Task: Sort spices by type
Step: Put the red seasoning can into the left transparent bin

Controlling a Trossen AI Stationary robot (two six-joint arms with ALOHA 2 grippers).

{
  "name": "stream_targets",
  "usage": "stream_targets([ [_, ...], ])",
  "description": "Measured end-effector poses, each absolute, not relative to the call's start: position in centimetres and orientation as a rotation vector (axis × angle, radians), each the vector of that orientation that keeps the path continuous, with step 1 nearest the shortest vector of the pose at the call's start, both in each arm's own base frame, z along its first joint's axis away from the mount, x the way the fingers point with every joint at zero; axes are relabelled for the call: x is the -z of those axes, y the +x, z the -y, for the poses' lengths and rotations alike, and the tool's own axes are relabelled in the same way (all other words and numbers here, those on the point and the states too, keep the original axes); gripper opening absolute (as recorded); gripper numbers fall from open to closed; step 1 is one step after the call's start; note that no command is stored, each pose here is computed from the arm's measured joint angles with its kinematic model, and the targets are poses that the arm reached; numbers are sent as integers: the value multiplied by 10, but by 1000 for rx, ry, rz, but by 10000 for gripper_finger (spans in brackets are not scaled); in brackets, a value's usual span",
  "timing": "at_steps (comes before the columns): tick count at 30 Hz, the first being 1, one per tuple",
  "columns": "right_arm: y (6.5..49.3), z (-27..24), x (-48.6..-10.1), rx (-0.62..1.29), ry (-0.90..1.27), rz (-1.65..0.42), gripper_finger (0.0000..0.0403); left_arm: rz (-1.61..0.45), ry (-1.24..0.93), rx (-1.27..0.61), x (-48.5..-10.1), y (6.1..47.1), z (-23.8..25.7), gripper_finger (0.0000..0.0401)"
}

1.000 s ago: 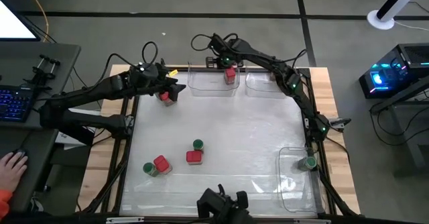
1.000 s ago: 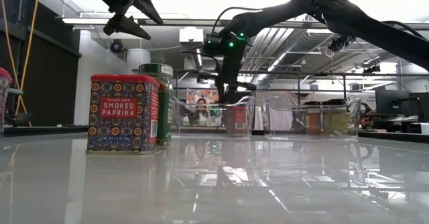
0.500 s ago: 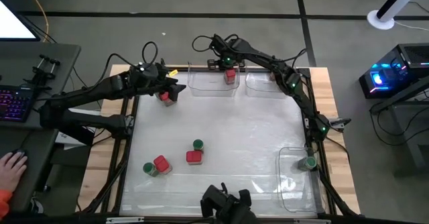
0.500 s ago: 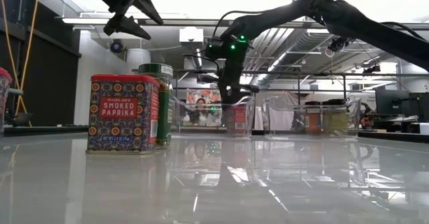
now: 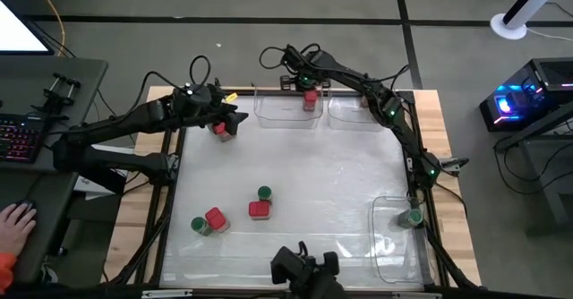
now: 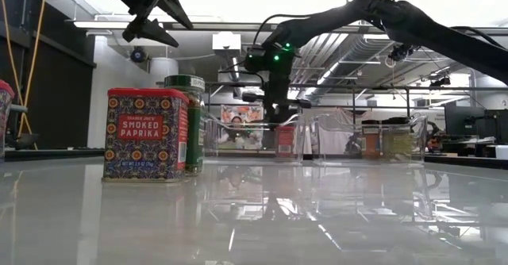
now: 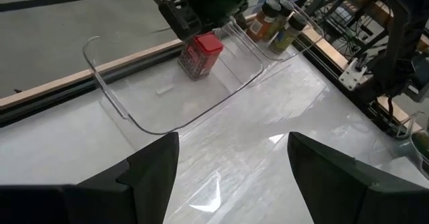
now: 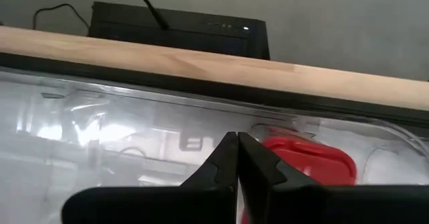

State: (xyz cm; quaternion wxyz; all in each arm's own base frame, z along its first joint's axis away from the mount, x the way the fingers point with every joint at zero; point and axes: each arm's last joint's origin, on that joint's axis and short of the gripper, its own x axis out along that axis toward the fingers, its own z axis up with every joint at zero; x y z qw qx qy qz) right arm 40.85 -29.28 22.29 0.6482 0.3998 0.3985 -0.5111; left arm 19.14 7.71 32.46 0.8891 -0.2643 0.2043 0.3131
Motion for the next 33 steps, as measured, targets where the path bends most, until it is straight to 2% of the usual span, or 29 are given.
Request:
stream_targets([
  [10, 414, 295, -254, 1054, 920, -725, 0, -425, -548, -656, -324, 191, -77, 266],
  [15, 401, 297, -286, 977, 805, -703, 0, -507, -551, -729, -316, 187, -77, 266],
  [19, 381, 293, -315, 841, 688, -772, 0, -601, -577, -791, -304, 188, -85, 266],
  [23, 362, 279, -343, 730, 604, -827, 0, -854, -654, -784, -288, 194, -112, 266],
  [27, 345, 260, -370, 662, 564, -854, 0, -1162, -593, -848, -280, 200, -152, 266],
  [33, 329, 221, -401, 549, 488, -903, 0, -1385, -529, -734, -270, 219, -194, 266],
])
